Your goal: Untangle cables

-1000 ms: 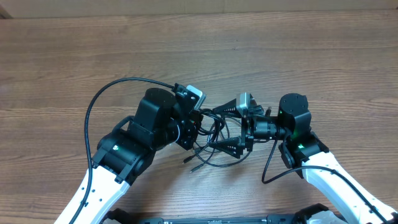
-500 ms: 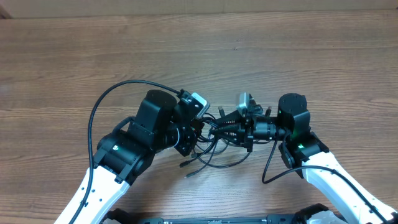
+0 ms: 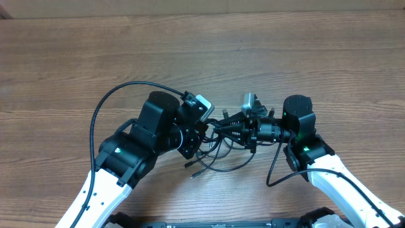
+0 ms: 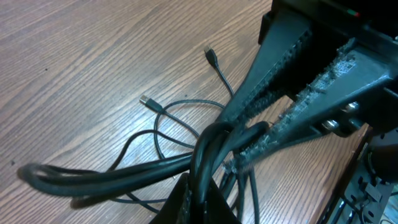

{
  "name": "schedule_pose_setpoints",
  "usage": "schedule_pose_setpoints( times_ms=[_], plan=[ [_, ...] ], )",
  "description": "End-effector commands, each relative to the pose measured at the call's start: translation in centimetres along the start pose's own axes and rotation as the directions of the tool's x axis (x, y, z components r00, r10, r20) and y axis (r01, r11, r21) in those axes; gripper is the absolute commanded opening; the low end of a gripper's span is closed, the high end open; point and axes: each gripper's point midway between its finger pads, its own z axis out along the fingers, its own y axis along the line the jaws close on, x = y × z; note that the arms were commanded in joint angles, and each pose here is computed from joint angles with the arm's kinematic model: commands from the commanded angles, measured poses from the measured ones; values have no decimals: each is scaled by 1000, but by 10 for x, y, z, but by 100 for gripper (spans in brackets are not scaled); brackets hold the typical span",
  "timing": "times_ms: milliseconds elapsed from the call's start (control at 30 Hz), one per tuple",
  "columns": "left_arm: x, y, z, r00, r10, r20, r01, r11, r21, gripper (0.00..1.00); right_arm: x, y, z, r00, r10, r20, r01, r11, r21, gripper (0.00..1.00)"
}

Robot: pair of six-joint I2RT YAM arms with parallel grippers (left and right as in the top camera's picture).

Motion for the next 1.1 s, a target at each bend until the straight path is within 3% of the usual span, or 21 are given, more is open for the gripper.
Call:
schedule_pose_setpoints(
  times_ms=[0, 67, 333, 667, 833, 1067],
  plan=[
    [-4, -4, -1, 1000, 26, 12, -26, 999, 20, 4, -5, 0, 1, 1000, -21, 8, 20, 1000, 5, 45],
    [-4, -2, -1, 1000, 25, 11, -25, 1000, 13, 4, -5, -2, 1, 1000, -20, 8, 20, 1000, 14, 49],
    [-1, 6, -1, 1000, 2, -3, -3, 999, -35, 4, -5, -4, 1, 1000, -19, 7, 19, 999, 26, 49],
    [-1, 15, -1, 998, -57, 2, 57, 995, -87, 4, -4, -9, 1, 1000, -11, 3, 10, 998, 59, 29],
    [-1, 18, -2, 997, -71, 5, 71, 992, -104, 4, -4, -13, 0, 1000, -10, 3, 10, 997, 81, 13],
    [-6, 21, -2, 993, -112, 29, 114, 986, -118, 4, -1, -15, 0, 1000, 5, -5, -4, 996, 93, 6]
  ],
)
